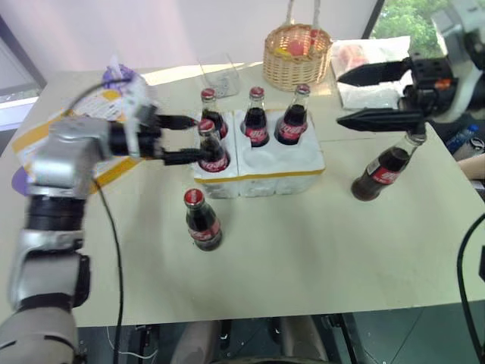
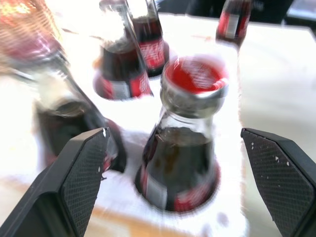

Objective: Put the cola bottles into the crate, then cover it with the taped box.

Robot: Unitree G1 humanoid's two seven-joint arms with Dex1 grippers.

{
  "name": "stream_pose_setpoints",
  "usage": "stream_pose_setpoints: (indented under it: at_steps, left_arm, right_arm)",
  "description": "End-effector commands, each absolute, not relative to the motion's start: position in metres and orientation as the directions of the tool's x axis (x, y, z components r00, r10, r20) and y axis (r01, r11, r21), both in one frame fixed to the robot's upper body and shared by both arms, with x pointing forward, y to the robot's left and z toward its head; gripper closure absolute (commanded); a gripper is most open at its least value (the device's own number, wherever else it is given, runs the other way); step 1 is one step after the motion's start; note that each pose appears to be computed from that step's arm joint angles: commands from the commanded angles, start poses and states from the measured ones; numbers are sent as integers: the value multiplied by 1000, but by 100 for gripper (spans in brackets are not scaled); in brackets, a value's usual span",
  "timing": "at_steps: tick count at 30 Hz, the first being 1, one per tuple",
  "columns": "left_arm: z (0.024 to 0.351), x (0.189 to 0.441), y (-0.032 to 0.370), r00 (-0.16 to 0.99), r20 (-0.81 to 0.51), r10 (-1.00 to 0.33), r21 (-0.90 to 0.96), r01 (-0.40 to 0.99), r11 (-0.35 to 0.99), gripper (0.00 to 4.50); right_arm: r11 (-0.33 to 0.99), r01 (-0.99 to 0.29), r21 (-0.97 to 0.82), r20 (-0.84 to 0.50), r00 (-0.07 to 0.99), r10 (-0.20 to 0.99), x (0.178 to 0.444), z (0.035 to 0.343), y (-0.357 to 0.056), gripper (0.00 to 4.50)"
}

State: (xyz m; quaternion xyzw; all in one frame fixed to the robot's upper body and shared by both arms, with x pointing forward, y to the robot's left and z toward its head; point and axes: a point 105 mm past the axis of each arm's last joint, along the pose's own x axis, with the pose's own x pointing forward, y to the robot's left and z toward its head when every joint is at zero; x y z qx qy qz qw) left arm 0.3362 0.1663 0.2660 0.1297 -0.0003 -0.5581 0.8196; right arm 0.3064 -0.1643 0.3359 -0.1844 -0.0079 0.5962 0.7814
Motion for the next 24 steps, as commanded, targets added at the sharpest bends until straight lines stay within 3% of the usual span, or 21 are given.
stream_pose_setpoints:
  at_steps: [1,7,13,24]
  left_arm:
    - [297,309,180,344,-86,-935,220,922,319,3]
    - [295,266,209,318,-251,-914,202,941,272,3]
    - [272,253,218,324,-368,-872,189,944,271,3]
    - [253,249,221,316,-424,-849,175,948,266,3]
  right_arm:
    - [186,-914,-361,-185,265,946,303,352,-153,0]
    - [56,-940,-338,-222,137,965,292,344,-120,0]
    - [-105,-963,-250,-292,-29,956,267,304,-88,0]
    - [-68,-990,-121,-319,-26,948,267,208,-49,0]
